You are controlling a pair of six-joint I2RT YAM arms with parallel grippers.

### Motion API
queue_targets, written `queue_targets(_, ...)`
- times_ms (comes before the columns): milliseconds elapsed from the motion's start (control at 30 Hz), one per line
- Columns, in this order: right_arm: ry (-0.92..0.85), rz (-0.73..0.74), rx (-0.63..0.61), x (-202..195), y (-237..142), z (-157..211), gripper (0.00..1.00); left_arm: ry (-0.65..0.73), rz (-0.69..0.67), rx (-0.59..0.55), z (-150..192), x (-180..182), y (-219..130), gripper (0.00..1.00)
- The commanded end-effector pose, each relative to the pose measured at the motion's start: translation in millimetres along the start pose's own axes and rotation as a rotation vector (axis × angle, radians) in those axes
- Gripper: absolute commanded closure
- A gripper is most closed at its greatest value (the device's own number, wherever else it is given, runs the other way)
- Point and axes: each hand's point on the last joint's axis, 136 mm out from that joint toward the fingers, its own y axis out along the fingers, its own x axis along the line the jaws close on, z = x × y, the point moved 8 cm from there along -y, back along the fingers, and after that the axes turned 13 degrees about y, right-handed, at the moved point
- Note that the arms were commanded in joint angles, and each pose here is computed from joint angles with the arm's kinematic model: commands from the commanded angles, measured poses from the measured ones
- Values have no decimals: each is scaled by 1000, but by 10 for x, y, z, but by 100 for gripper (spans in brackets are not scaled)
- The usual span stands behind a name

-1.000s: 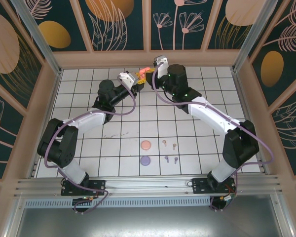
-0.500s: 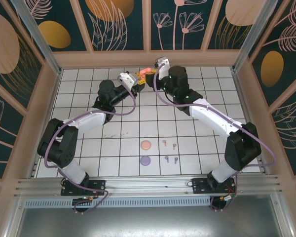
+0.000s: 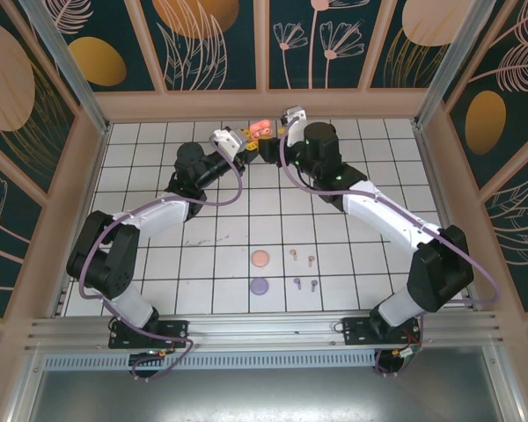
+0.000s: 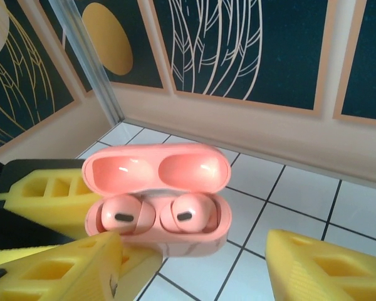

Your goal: Insert wireless bluetooth earbuds into charging case

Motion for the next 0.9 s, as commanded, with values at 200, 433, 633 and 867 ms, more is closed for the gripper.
queue_targets(200, 56, -56, 7, 107, -350, -161, 24, 36, -21, -95, -172, 54, 56, 100)
queue_targets(433, 179, -44, -50, -5, -497, -638, 26, 40, -8, -87, -84, -2, 42, 100)
queue_targets(633, 238, -21, 13, -74, -262, -926, 39, 40, 9, -88, -13, -53, 26, 100)
queue_targets(867, 286, 29, 185, -229, 384, -972, 85, 26, 67, -64, 186, -176, 28, 100)
